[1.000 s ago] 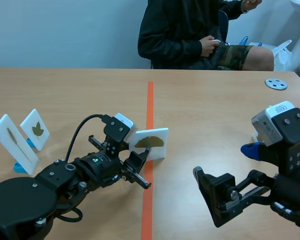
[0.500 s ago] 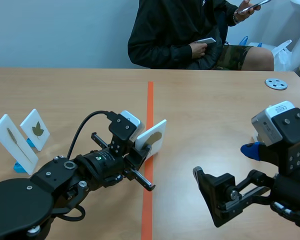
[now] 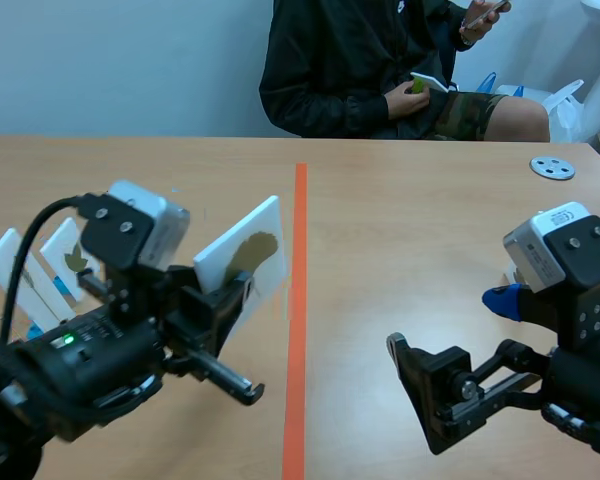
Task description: Sort the leaf by its shape. The table is split by an orange tape line. A compound leaf with several leaflets goes to the left side, a simple leaf with one blade goes to the right side. Return to the home posture when a red brick is placed on the table.
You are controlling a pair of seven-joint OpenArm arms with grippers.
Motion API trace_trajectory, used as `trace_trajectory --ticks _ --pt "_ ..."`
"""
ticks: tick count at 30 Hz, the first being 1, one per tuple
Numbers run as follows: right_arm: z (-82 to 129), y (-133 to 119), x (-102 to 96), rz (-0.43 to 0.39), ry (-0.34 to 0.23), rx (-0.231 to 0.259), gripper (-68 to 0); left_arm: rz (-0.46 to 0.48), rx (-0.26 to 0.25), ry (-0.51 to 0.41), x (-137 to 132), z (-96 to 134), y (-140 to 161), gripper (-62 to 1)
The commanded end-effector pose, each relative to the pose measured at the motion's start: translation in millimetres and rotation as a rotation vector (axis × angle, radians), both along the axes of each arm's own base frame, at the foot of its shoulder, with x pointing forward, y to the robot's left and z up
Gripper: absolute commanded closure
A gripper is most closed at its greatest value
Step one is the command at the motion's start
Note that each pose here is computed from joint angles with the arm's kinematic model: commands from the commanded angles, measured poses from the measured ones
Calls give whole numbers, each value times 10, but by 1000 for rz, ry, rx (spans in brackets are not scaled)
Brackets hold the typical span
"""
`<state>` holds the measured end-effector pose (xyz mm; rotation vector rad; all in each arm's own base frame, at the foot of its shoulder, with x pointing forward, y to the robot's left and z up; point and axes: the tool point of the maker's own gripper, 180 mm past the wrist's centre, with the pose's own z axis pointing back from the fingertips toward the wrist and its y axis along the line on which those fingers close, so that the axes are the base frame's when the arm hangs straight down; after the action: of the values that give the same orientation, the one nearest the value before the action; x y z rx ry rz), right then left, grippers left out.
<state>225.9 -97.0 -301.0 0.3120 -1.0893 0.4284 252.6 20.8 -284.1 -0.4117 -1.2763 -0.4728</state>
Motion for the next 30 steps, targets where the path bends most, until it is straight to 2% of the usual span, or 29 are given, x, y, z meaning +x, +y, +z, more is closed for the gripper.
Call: trace_trajectory --ticks 1,4,6,12,18,22,30 --pt "148 -26 84 0 -56 -1 -679 20 -29 6 -49 26 37 -40" --pt "148 -26 84 0 -56 -1 -679 62 -40 30 -136 28 171 -40" --pt "148 -26 84 0 -56 -1 -679 92 -28 46 -165 -17 273 -40" --pt "148 -26 84 0 -56 -1 -679 257 21 40 -62 -56 718 -40" --pt "145 -48 95 -11 -57 -7 -679 344 42 51 -26 -111 1059 -40" --pt "134 -70 101 -17 -60 -25 -679 417 -2 80 -30 -186 1240 -40" --pt "132 -76 103 -19 -60 -29 -679 488 -26 88 -106 -435 1413 -40"
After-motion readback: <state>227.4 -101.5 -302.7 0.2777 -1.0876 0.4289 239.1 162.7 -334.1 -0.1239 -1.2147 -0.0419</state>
